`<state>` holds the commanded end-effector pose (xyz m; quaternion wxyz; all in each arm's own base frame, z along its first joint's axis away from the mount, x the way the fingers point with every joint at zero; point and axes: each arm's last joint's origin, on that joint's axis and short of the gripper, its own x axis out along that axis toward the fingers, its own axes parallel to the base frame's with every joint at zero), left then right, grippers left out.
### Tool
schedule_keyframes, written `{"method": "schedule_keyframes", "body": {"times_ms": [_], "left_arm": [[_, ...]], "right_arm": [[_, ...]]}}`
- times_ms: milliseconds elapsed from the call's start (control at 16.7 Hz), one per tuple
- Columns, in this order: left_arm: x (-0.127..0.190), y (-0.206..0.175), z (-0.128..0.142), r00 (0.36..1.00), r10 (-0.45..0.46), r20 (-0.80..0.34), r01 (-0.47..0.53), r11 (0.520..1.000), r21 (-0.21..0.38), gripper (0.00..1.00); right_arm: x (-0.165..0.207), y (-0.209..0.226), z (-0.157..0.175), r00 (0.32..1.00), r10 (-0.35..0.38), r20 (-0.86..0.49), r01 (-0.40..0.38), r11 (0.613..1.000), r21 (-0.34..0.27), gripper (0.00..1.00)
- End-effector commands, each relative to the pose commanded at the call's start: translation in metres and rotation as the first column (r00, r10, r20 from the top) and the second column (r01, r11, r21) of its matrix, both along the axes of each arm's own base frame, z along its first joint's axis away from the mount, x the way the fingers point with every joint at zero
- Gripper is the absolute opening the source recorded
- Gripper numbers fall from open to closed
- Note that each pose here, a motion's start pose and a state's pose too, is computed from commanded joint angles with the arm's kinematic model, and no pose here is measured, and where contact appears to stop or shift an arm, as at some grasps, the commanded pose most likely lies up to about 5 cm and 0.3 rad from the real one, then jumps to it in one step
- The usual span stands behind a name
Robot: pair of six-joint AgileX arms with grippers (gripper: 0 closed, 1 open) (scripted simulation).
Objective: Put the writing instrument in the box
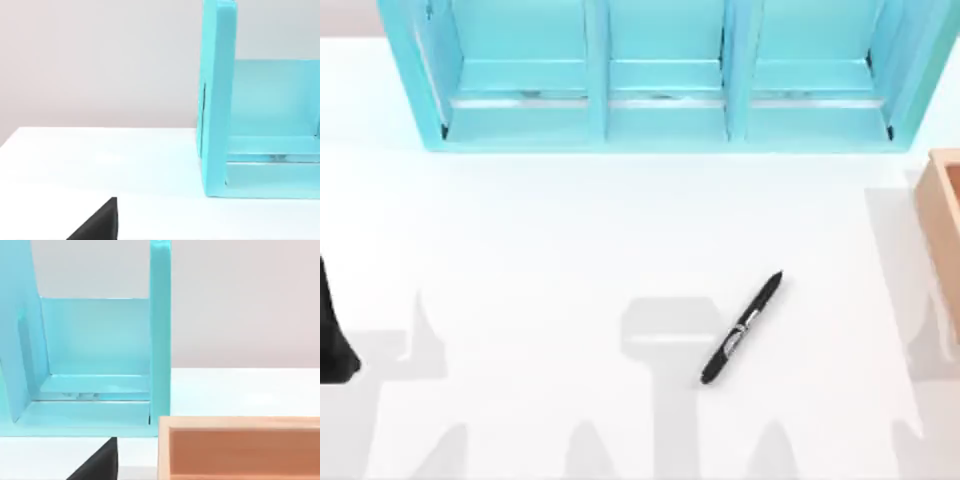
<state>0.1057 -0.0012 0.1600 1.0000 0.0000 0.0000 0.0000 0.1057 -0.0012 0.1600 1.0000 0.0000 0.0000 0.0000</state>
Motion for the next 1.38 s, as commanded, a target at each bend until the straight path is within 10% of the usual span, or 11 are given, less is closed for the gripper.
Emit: {"method": "schedule_keyframes", "body": {"times_ms": [300, 600, 840, 1140, 1380], "left_arm": [[0.0, 0.0, 0.0, 1.0, 0.0, 0.0, 0.0, 1.0, 0.0, 1.0], [0.0, 0.0, 0.0, 1.0, 0.0, 0.0, 0.0, 1.0, 0.0, 1.0], [0.0, 0.0, 0.0, 1.0, 0.0, 0.0, 0.0, 1.0, 0.0, 1.0], [0.0, 0.0, 0.0, 1.0, 0.0, 0.0, 0.0, 1.0, 0.0, 1.0], [0.0, 0.0, 0.0, 1.0, 0.0, 0.0, 0.0, 1.0, 0.0, 1.0]], "right_arm": [[0.0, 0.001, 0.013, 0.999, 0.015, -0.036, -0.013, 0.998, 0.059, 1.0], [0.016, 0.006, 0.069, 0.972, 0.065, -0.226, 0.006, 0.954, 0.301, 1.0], [0.067, 0.019, 0.09, 0.816, 0.122, -0.565, 0.18, 0.875, 0.449, 1.0], [0.15, 0.069, 0.062, 0.382, 0.142, -0.913, 0.49, 0.807, 0.33, 1.0], [0.193, 0.132, 0.035, 0.131, 0.1, -0.986, 0.585, 0.795, 0.158, 1.0]]}}
